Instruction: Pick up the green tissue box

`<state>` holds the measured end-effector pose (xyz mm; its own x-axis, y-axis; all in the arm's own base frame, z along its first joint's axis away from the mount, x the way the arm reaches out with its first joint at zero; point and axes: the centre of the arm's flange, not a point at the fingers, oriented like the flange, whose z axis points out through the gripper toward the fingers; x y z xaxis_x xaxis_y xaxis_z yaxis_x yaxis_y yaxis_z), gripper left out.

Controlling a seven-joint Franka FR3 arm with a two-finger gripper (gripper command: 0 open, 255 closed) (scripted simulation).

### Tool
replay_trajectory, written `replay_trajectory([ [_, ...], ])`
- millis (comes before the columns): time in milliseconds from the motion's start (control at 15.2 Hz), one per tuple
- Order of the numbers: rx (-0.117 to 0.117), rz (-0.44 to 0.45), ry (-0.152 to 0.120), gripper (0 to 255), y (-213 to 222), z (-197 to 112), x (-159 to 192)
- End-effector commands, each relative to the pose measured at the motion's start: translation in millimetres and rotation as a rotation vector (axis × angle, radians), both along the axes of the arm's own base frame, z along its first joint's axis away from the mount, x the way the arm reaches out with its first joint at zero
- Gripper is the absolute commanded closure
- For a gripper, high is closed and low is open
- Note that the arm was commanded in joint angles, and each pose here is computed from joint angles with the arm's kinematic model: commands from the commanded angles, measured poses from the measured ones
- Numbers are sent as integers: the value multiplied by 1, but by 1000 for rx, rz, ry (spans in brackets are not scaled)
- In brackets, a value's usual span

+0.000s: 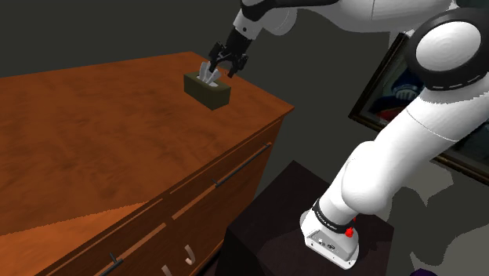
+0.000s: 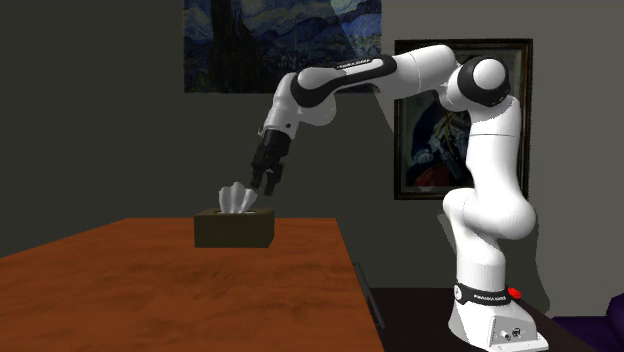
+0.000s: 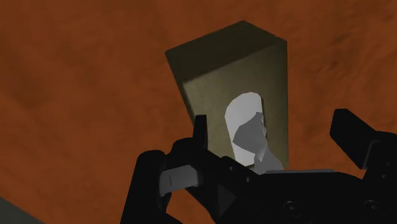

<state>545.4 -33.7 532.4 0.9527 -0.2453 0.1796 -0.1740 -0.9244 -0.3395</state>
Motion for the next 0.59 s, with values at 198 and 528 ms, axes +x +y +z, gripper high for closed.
replay_trajectory([
  [198, 84, -18, -93, 0, -5, 8, 50],
  [528, 126, -28, -139, 0, -9, 4, 75],
])
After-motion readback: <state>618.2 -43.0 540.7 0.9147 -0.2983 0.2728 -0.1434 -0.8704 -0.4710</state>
